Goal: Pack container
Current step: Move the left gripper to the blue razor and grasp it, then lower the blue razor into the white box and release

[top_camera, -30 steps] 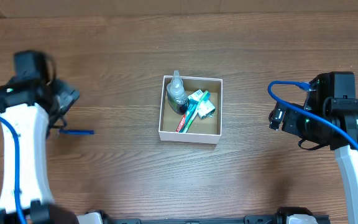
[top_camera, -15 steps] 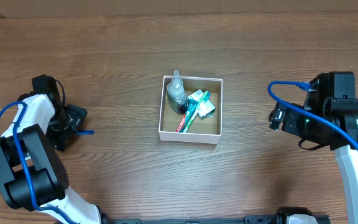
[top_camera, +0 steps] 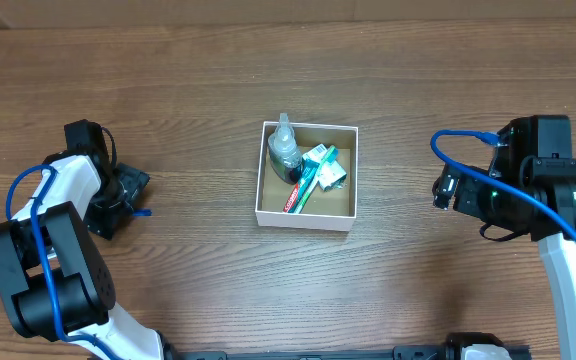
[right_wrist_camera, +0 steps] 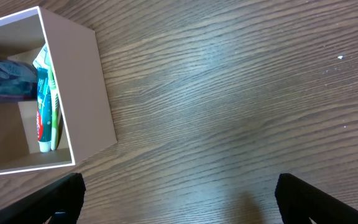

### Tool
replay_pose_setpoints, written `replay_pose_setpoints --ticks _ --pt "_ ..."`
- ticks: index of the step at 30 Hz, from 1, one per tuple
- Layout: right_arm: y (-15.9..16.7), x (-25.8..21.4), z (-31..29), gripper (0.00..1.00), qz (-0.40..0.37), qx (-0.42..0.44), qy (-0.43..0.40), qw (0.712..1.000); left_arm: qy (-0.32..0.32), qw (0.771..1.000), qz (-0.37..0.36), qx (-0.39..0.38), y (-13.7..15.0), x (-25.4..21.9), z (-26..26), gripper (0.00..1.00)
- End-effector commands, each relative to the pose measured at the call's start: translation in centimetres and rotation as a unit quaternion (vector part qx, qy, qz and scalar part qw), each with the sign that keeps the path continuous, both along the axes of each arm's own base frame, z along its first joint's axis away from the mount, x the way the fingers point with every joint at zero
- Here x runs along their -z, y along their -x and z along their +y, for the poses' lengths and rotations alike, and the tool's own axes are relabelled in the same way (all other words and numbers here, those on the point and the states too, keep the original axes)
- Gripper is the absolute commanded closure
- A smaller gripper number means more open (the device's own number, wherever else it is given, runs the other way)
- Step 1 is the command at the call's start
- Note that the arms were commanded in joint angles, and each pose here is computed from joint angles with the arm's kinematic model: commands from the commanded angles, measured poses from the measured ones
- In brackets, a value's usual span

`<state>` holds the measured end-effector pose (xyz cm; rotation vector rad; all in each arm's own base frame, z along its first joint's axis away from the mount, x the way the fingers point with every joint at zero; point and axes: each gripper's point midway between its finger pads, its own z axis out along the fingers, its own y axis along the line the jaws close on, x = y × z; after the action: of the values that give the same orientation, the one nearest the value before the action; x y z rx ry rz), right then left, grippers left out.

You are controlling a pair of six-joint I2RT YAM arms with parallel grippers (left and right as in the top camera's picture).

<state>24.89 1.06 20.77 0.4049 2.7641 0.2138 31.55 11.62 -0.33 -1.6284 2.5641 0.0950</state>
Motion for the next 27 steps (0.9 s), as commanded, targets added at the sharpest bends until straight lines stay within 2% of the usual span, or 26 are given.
replay_pose_setpoints --ticks 1,4,6,8,11,13,16,19,20,22,26,27 --pt "0.0 0.0 -0.1 0.0 -0.002 -0.002 0.0 1.0 0.008 0.999 0.047 0.001 2.4 1.9 -0.8 0.39" --pt "0.0 0.0 -0.1 0.0 -0.002 -0.002 0.0 1.0 0.01 0.999 0.047 0.001 2.5 1.9 -0.9 0.64" --pt "0.0 0.0 -0.1 0.0 -0.002 -0.002 0.0 1.0 0.01 0.999 0.047 0.001 2.5 1.9 -0.9 0.75" --pt "0.0 0.0 -0.1 0.0 -0.002 -0.002 0.0 1.0 0.015 0.999 0.046 0.001 2.4 1.9 -1.1 0.83" --pt "0.0 0.0 -0.1 0.0 -0.002 -0.002 0.0 1.0 0.016 0.999 0.047 0.001 2.5 1.9 -1.1 0.88" --pt "-0.1 0.0 -0.1 0.0 -0.002 -0.002 0.0 1.0 0.018 0.999 0.049 0.001 2.5 1.9 -1.2 0.96" --pt "-0.1 0.0 -0.1 0.0 -0.003 -0.002 0.0 1.0 0.022 0.999 0.048 0.001 2.4 1.5 -1.3 0.96" --pt "-0.1 -0.1 -0.1 0.0 -0.004 -0.002 0.001 1.0 0.051 0.998 0.023 0.025 0.7 -1.2 -2.2 0.96" --pt "-0.1 -0.1 -0.1 0.0 -0.004 -0.002 0.001 1.0 0.059 0.996 -0.014 0.063 -1.4 -4.4 -3.1 0.96" --pt "-0.2 -0.1 -0.1 0.0 -0.004 -0.002 0.0 1.0 0.042 0.99 -0.046 0.126 -3.3 -7.3 -4.3 0.96" --pt "-0.2 -0.1 -0.1 0.0 -0.005 -0.002 0.001 1.0 -0.04 0.952 -0.133 0.274 -6.0 -17.1 -11.8 0.96" --pt "-0.2 -0.1 -0.1 0.0 -0.005 -0.002 0.0 1.0 -0.055 0.931 -0.173 0.317 -6.4 -19.7 -15.3 0.96"
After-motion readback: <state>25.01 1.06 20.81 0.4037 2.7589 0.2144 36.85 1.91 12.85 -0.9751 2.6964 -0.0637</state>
